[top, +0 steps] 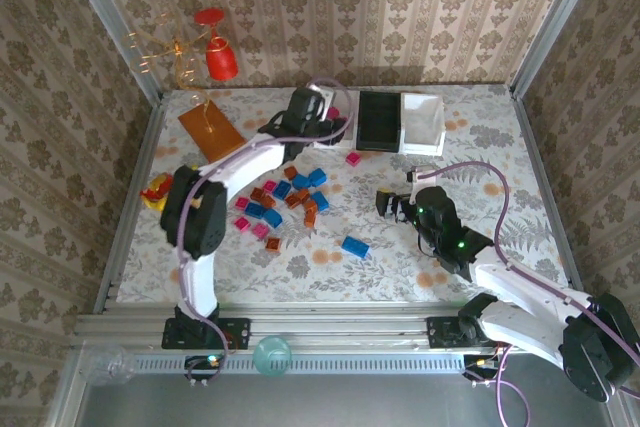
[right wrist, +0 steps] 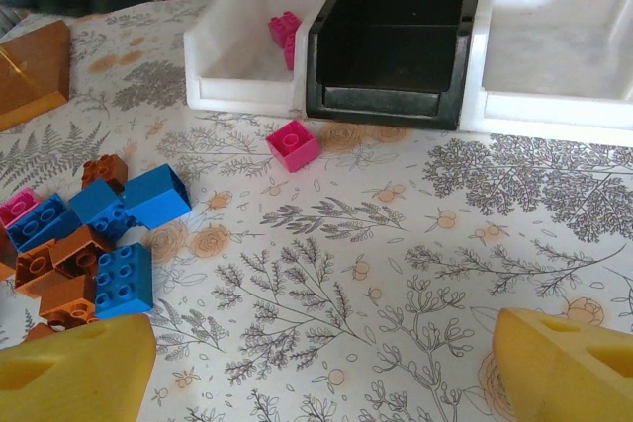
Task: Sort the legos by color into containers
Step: Pick up the lego from the top-center of the table.
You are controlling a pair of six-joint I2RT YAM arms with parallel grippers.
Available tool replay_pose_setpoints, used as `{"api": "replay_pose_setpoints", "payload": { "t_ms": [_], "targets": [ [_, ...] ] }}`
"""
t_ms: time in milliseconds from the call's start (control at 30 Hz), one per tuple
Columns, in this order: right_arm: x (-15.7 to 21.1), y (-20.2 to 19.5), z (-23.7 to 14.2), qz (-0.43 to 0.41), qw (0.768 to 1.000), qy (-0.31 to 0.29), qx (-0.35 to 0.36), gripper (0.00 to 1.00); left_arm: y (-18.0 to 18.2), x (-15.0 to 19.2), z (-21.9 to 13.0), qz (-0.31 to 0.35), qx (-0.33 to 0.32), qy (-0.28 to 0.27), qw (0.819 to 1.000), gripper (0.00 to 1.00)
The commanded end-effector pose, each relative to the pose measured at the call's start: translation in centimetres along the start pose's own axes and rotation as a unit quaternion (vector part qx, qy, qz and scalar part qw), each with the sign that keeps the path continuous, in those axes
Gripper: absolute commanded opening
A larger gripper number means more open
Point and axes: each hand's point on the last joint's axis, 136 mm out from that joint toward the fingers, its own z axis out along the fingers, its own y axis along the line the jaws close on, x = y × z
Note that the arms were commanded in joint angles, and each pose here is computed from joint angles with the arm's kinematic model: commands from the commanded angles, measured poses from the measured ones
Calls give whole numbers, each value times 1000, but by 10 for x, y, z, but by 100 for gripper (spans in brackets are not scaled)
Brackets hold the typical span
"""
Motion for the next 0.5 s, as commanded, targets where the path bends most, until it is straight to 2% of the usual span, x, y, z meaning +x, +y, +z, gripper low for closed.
{"api": "replay_pose_setpoints", "payload": {
  "t_ms": [0, 167, 467],
  "targets": [
    [-13, -8, -4, 6, 999, -28, 19, 90, -37, 30, -12, -10, 107, 3, 994, 75],
    [-13, -7, -5, 2, 999, -30, 16, 91, -47, 73, -2, 6, 128, 53, 990, 75],
    [-10, -10, -1, -2, 999, -24, 24, 91, -55, 103, 43, 25, 122, 107, 986, 71]
  ]
}}
